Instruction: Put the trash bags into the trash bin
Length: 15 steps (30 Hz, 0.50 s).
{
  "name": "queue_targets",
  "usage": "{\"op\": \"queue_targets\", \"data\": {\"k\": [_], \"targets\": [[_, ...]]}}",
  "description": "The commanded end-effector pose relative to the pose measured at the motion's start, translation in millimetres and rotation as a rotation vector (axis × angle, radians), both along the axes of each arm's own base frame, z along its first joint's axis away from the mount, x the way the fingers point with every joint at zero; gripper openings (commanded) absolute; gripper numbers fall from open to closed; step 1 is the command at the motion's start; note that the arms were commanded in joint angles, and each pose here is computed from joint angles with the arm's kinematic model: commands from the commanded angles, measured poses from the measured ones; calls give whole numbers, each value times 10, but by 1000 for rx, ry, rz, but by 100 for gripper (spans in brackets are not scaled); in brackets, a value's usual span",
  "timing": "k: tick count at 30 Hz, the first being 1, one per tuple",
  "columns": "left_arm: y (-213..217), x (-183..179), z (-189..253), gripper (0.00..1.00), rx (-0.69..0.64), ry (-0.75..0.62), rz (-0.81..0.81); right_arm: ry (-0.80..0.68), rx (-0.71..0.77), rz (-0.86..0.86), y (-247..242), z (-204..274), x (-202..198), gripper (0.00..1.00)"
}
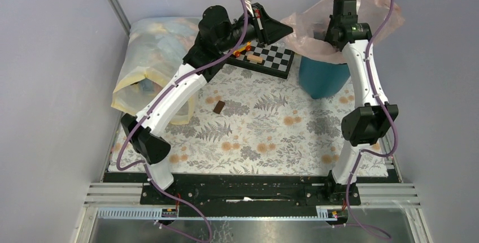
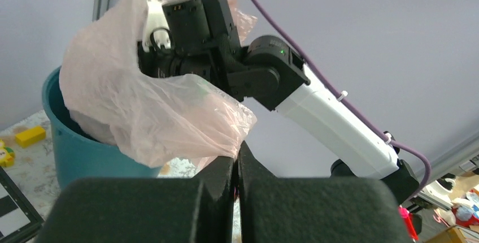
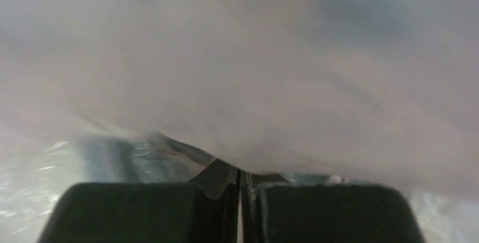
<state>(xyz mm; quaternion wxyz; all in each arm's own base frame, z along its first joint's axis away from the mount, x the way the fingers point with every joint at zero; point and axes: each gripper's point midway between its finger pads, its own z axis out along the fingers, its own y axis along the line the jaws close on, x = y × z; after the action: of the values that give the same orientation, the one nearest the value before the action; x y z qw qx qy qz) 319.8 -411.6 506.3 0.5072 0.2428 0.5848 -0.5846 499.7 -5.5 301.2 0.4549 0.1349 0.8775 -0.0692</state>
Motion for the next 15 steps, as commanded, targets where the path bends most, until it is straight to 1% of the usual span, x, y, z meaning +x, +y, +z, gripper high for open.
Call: {"op": "queue_targets", "data": {"k": [1,8,15], "targets": [[51,84,176,0,-73,-57,21,66,-26,-84,-154,-219,-99,0],[-72,204,-20,0,-73,-16,-15,193,-7,-67,-104,-773,19,0],[-278,446,-507,0,-30,73,-30,295,-32,-121,-265,-1240,26,0]]}}
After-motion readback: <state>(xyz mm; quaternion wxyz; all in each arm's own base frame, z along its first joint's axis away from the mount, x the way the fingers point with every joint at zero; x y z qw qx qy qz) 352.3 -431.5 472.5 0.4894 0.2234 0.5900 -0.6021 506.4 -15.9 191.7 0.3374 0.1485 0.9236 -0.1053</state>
